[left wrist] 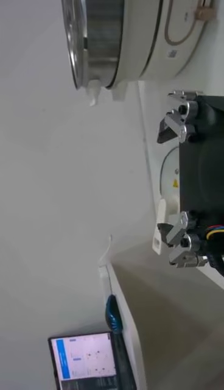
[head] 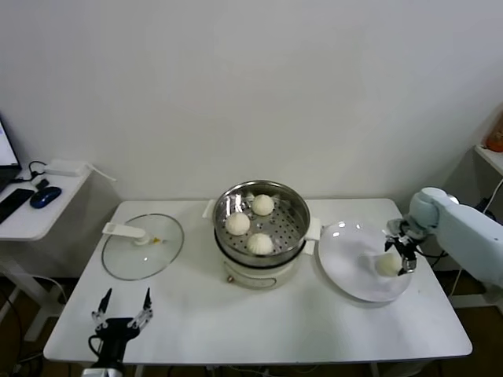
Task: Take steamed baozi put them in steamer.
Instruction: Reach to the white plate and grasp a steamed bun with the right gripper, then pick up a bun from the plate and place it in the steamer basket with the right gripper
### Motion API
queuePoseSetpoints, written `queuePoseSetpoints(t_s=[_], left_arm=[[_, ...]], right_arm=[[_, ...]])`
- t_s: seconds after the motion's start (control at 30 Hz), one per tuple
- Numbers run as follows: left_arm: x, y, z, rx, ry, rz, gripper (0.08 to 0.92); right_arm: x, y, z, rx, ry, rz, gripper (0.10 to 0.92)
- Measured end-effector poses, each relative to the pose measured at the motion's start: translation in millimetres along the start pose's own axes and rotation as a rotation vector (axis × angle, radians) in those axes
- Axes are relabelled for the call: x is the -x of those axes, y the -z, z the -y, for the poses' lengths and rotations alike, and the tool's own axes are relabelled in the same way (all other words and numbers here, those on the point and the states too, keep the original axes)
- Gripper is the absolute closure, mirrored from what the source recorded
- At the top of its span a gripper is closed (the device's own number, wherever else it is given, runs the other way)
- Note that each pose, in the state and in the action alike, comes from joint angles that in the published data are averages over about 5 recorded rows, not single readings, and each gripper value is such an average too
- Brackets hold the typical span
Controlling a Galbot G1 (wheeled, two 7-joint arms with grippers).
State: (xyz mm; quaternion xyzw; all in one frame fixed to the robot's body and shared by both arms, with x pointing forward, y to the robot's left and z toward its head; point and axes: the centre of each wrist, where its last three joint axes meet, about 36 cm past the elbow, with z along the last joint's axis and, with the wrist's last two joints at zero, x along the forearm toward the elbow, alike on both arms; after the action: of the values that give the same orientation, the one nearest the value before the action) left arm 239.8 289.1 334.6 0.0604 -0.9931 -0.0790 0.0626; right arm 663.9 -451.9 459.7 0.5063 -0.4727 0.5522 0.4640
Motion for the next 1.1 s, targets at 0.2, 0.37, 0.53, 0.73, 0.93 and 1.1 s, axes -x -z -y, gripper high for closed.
queuePoseSetpoints(t_s=[0.2, 0.37, 0.53, 0.73, 0.93, 1.1], left_arm=[[0.3, -1.1, 0.0, 0.0, 0.0, -0.003, 0.177], [0.8, -0.7, 0.3, -0.001, 0.0, -0.003, 0.177], [1.0, -0.3, 0.5, -0.001, 0.0, -0.002, 0.177], [0.7, -0.7, 0.5, -0.002, 0.0, -0.003, 0.177], [0.6, -0.8, 0.0, -0.002, 0.002, -0.002, 0.177], [1.8, 0.7, 0.7, -0.004, 0.0, 0.003, 0.177]], right_arm=[[4.2, -0.8, -0.4, 0.007, 0.006, 0.0, 0.2], [4.3, 0.0, 1.6, 0.01, 0.006, 0.0, 0.232], [3.4, 0.0, 3.1, 0.013, 0.002, 0.003, 0.329], [1.6, -0.6, 3.3, 0.014, -0.001, 0.007, 0.389], [-8.3, -1.1, 5.7, 0.017, -0.013, 0.015, 0.387], [-28.6, 3.1, 14.3, 0.03, -0.038, 0.042, 0.386]])
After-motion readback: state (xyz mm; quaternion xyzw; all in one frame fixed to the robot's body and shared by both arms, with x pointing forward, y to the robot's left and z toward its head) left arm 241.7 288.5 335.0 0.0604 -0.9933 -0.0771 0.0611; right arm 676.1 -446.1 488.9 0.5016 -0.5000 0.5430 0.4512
